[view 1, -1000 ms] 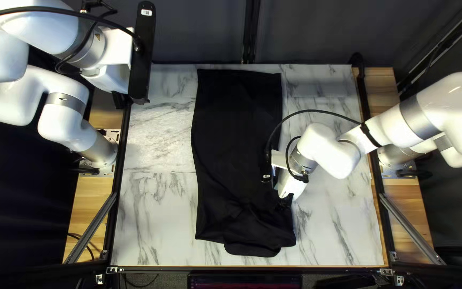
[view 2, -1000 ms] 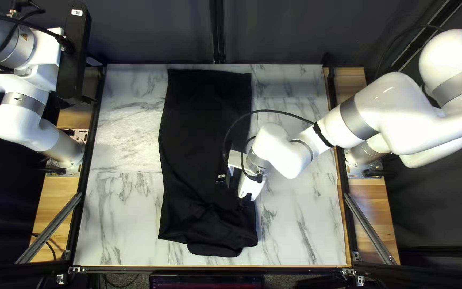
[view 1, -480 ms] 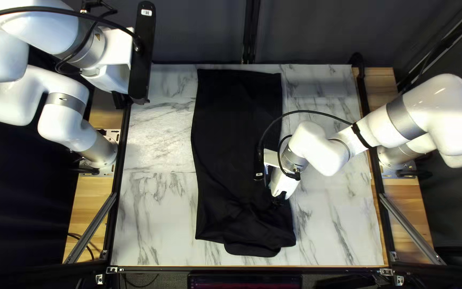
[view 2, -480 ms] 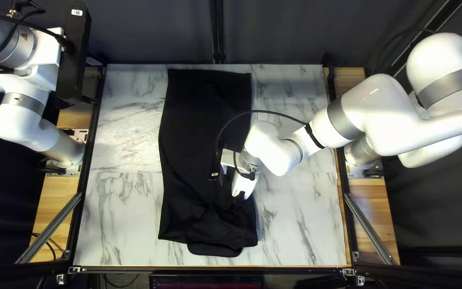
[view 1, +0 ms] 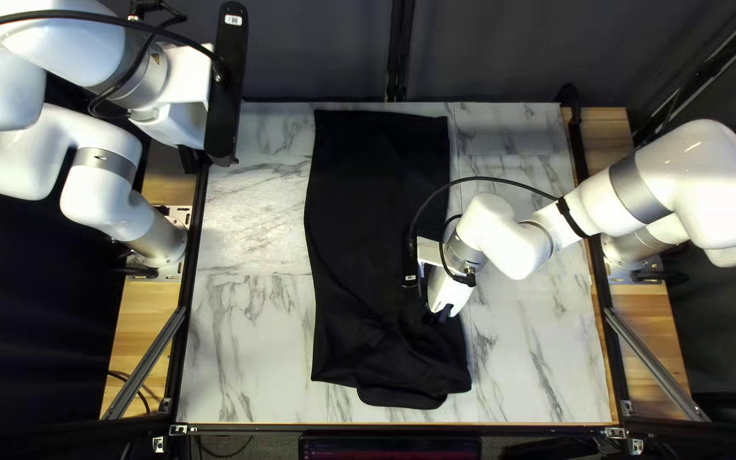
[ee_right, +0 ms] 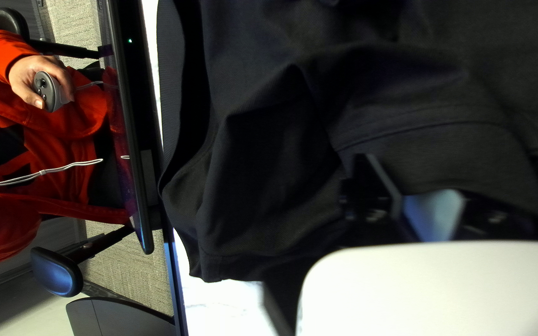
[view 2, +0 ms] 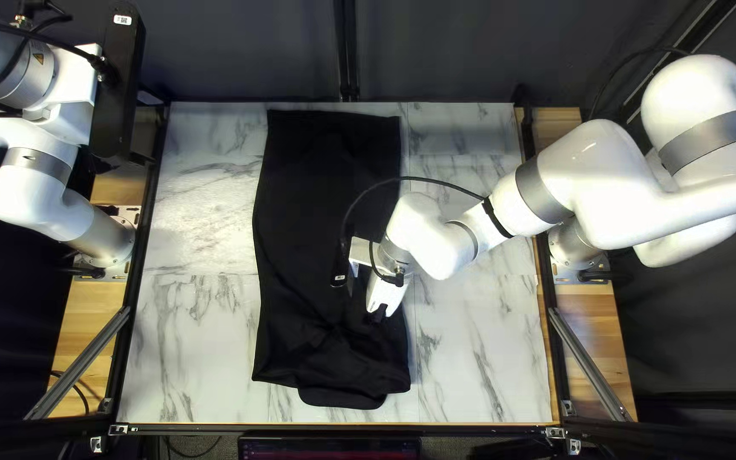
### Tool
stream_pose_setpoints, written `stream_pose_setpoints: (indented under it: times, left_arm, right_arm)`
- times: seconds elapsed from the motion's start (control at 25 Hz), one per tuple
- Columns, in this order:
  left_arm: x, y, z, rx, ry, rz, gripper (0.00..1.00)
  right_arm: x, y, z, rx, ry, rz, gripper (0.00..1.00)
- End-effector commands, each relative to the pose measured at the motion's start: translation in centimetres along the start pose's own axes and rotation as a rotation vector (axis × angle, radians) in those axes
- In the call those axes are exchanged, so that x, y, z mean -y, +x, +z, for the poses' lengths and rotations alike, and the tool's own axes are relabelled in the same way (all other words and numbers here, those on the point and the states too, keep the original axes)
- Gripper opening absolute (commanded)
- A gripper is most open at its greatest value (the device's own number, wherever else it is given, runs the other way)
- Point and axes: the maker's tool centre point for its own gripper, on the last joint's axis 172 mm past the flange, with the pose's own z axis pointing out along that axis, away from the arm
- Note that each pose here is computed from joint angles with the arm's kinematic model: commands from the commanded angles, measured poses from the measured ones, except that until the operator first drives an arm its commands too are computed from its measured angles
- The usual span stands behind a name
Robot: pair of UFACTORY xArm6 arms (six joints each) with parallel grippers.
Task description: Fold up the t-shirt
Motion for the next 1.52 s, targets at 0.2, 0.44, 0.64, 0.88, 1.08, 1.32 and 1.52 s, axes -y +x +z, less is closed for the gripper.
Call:
stream_pose_setpoints:
  times: [0.2, 0.44, 0.64, 0.88, 1.08, 1.32, 1.52]
  left_arm:
    - [0.0, 0.0, 0.0, 0.0, 0.0, 0.0, 1.0]
    - [0.0, 0.0, 0.0, 0.0, 0.0, 0.0, 1.0]
    - [0.0, 0.0, 0.0, 0.0, 0.0, 0.0, 1.0]
    - [0.0, 0.0, 0.0, 0.0, 0.0, 0.0, 1.0]
    - [0.0, 0.0, 0.0, 0.0, 0.0, 0.0, 1.0]
    - [0.0, 0.0, 0.0, 0.0, 0.0, 0.0, 1.0]
    - [0.0, 0.0, 0.0, 0.0, 0.0, 0.0, 1.0]
  right_arm:
    - [3.9, 3.1, -3.2, -0.018, -0.036, -0.068, 0.0]
    - [4.9, 3.7, -4.3, -0.035, -0.041, -0.091, 0.0]
    - [5.2, 5.1, -4.1, -0.042, -0.042, -0.122, 0.0]
    - [5.2, 7.8, -1.7, 0.017, -0.033, -0.237, 0.01]
    - [6.8, 8.5, 1.5, 0.123, -0.022, -0.371, 0.05]
    - [7.5, 7.5, 3.3, 0.22, 0.001, -0.467, 0.85]
    - [7.5, 5.9, 2.0, 0.192, 0.009, -0.461, 1.0]
